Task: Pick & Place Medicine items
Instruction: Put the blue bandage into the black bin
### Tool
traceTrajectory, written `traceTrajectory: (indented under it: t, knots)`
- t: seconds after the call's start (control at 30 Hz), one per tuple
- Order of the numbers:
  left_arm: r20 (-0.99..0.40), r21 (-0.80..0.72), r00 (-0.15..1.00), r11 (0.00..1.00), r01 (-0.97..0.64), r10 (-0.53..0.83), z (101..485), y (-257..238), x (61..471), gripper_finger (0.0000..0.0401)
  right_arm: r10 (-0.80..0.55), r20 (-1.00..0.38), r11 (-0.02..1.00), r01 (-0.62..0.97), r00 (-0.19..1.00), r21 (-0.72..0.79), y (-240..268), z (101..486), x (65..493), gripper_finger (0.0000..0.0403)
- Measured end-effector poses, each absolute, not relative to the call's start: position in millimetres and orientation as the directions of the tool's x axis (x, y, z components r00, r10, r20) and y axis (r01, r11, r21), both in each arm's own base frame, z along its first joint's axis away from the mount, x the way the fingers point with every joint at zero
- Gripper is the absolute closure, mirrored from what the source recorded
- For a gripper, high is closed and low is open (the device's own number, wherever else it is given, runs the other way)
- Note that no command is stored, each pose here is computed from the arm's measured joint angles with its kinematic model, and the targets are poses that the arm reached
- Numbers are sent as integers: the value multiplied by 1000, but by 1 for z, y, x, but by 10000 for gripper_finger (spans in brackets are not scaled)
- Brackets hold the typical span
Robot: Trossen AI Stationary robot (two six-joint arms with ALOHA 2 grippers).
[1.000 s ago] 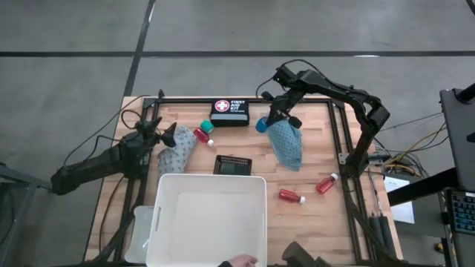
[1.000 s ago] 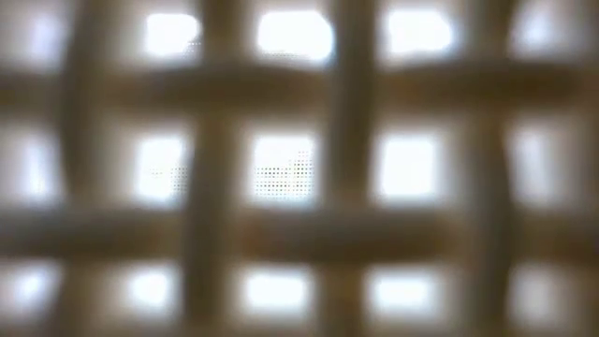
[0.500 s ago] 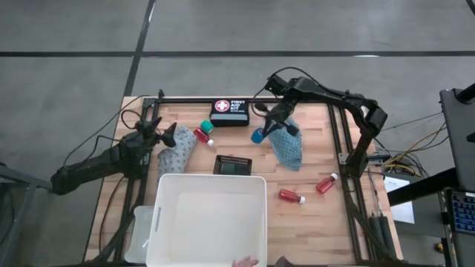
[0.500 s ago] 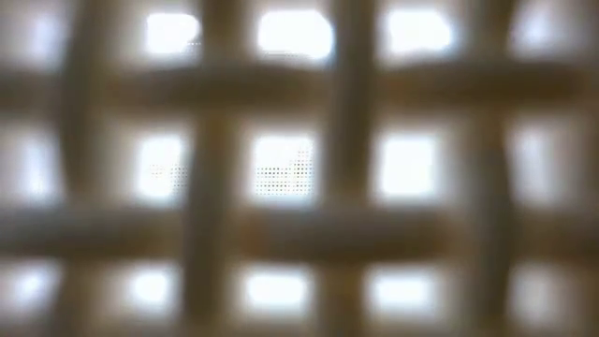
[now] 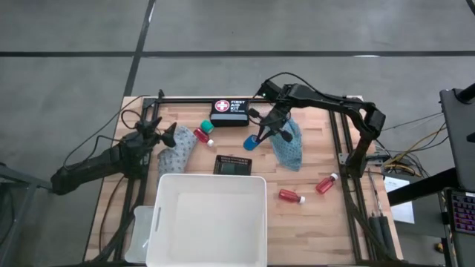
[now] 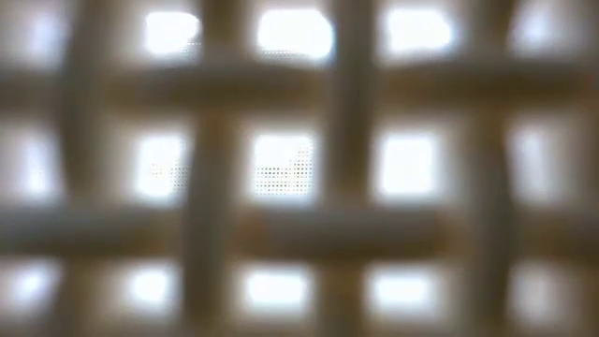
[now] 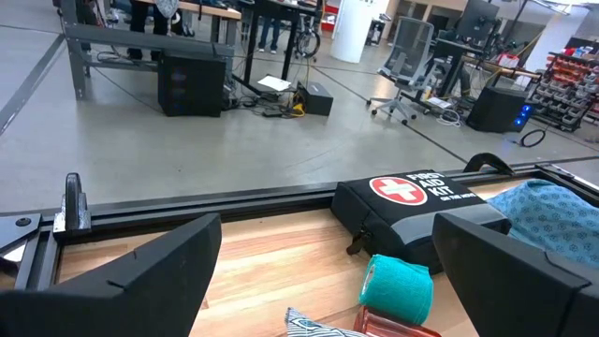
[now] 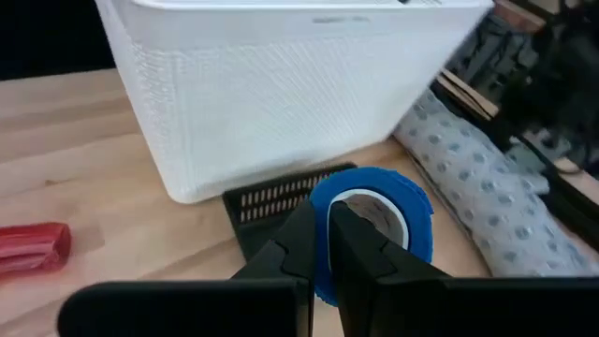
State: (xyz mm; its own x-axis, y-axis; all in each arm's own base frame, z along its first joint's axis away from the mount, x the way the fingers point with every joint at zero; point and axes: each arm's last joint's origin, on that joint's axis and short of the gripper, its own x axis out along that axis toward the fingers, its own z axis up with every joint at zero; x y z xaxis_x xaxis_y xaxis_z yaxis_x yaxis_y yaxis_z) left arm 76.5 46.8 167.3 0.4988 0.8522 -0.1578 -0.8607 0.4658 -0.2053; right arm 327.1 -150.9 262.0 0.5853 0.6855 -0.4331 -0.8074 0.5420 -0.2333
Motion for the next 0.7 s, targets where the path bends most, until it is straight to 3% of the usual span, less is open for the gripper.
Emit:
traceTrajectory:
  t: [0.47,0.7]
  knots:
    - [-158,-206,499,465,-861,852,167,47,76,8,749,-414,429,-855,517,-290,-108,236,344,390]
    - [-158,-205,499,466,-861,852,167,47,76,8,748,-350,461,-822,563,-335,-99,210,351,390]
